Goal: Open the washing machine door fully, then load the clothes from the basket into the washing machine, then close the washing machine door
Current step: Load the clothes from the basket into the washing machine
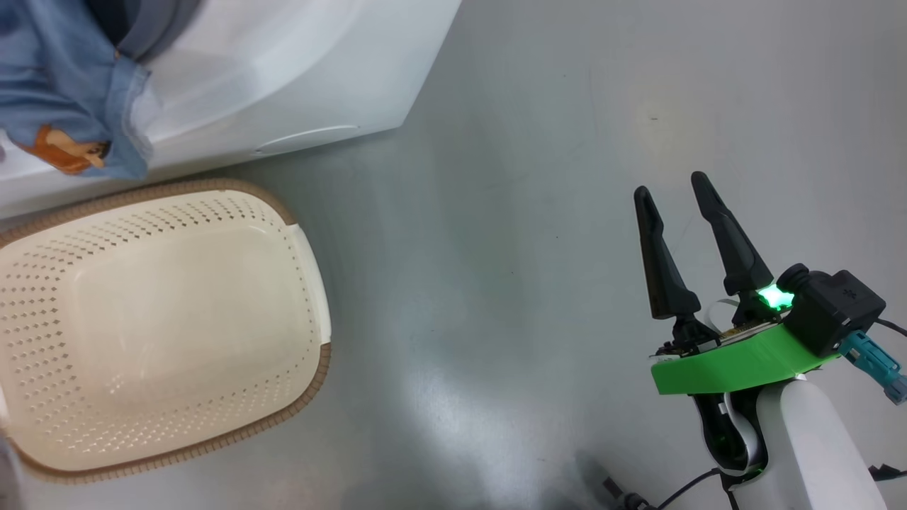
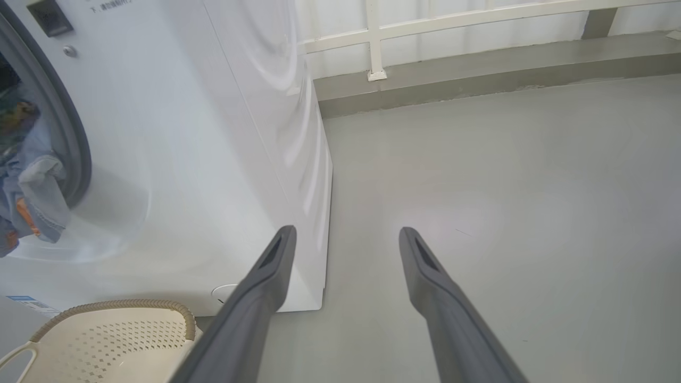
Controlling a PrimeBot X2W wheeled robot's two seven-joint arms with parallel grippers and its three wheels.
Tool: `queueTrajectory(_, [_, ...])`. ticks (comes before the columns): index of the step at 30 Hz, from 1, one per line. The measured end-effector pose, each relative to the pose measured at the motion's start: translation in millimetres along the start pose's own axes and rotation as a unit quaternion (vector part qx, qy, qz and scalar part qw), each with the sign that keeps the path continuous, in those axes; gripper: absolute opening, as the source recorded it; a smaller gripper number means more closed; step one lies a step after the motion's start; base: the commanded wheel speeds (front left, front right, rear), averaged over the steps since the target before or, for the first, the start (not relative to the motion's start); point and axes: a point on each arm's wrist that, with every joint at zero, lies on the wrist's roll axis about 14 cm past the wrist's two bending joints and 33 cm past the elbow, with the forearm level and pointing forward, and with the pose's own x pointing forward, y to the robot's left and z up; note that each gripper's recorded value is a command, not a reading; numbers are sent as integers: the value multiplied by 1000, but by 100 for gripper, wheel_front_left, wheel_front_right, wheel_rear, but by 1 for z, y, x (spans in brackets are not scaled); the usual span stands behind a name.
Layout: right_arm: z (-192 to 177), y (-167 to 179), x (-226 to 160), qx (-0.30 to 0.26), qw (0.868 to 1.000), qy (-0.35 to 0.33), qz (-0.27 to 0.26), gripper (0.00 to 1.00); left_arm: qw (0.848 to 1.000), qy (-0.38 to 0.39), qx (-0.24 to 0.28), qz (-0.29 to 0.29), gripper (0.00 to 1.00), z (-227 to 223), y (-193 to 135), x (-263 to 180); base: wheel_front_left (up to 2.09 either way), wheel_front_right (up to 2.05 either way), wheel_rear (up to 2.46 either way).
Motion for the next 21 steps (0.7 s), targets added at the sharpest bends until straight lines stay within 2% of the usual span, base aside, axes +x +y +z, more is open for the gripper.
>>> queueTrajectory(4, [0,2,1,1,1000,-1,2,100,998,56,5,9,0,-35,5,-13,0,0,0])
queueTrajectory(5, [1,2,1,2,1000,-1,2,100,997,71,7,13,10,-42,8,-16,0,0,0])
queueTrajectory(6, [1,3,1,2,1000,-2,3,100,996,90,11,13,34,-52,9,-20,0,0,0])
queueTrajectory(7, [2,3,1,2,1000,-3,4,100,993,112,20,13,47,-62,10,-24,0,0,0])
queueTrajectory(9, [3,4,1,3,1000,-5,6,100,988,152,38,12,94,-79,13,-33,0,0,0])
queueTrajectory(10, [4,5,1,3,1000,-6,6,100,986,161,39,13,100,-82,14,-36,0,0,0])
queueTrajectory(21, [8,11,3,5,1000,-12,15,100,984,172,34,18,100,-77,13,-37,0,0,0])
